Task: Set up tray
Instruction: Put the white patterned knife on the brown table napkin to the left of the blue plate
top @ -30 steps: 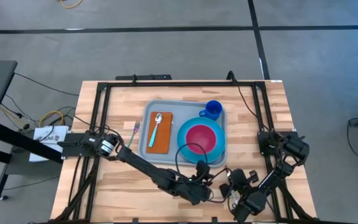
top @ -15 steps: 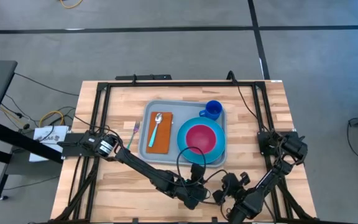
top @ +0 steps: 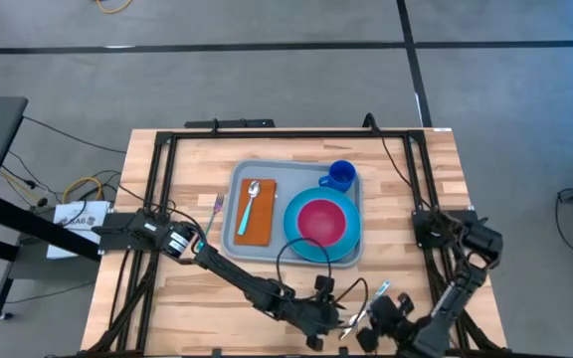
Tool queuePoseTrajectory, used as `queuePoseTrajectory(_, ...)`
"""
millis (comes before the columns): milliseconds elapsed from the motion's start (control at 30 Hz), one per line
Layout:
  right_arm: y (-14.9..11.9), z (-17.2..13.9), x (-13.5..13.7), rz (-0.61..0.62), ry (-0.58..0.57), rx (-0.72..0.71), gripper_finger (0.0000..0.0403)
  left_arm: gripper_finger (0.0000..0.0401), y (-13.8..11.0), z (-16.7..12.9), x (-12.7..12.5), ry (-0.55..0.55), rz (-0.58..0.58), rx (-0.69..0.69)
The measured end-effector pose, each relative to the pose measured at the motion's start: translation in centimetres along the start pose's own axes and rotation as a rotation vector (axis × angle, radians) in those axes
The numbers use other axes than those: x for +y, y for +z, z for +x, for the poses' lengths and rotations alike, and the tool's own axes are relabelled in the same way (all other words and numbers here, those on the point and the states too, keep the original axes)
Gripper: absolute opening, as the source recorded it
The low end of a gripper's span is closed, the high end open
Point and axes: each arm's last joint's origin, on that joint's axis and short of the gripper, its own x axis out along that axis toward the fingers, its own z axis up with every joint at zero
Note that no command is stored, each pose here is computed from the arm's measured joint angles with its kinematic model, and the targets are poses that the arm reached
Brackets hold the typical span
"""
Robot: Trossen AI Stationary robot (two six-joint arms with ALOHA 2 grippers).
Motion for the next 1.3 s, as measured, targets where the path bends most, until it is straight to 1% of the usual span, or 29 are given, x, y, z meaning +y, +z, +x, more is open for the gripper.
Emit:
queuePoseTrajectory(100, -1.6, -0.9, 0.0, 0.031, 0.089, 0.034, 0.0, 0.0148, 0.7, -0.1, 0.0, -0.013, -0.021, -0.061)
queuePoseTrajectory(167, -2.4, -0.9, 0.1, 0.048, 0.116, 0.05, 0.0, 0.0148, 0.8, -0.1, 0.0, -0.012, -0.021, -0.064)
queuePoseTrajectory(233, -3.1, -0.2, 0.4, 0.051, 0.121, 0.054, 0.0, 0.0148, 0.7, 0.0, 0.3, 0.004, -0.019, -0.057)
queuePoseTrajectory(333, -3.6, 1.7, 1.1, 0.042, 0.115, 0.042, 0.0, 0.0148, 0.7, 0.1, 0.6, 0.01, -0.035, -0.061)
queuePoseTrajectory(467, -3.2, 2.8, 1.6, 0.016, 0.105, -0.002, 0.0, 0.0148, 0.6, 0.1, 0.6, -0.017, -0.084, -0.048)
queuePoseTrajectory(633, -2.4, 3.3, 1.9, 0.0, 0.099, -0.013, 0.0, 0.0146, 0.4, 0.0, 0.2, -0.016, -0.081, -0.025)
queuePoseTrajectory(733, -2.3, 3.5, 2.0, 0.006, 0.109, -0.037, 0.0, 0.0141, 0.3, 0.0, 0.2, -0.017, -0.086, -0.02)
queuePoseTrajectory(867, -2.0, 3.7, 2.2, 0.012, 0.111, -0.059, 0.0, 0.0137, -0.1, 0.0, 0.2, -0.016, -0.093, 0.025)
queuePoseTrajectory(967, -1.5, 4.1, 2.3, -0.002, 0.105, -0.072, 0.0, 0.0135, -0.2, 0.0, 0.2, -0.014, -0.094, 0.028)
queuePoseTrajectory(1133, -0.8, 4.6, 2.7, -0.044, 0.099, -0.075, 0.0, 0.0135, -0.7, 0.0, 0.2, -0.016, -0.083, 0.079)
queuePoseTrajectory(1300, -0.4, 4.7, 2.8, -0.042, 0.099, -0.1, 0.0, 0.0135, -1.6, -0.1, 0.1, -0.02, -0.078, 0.159)
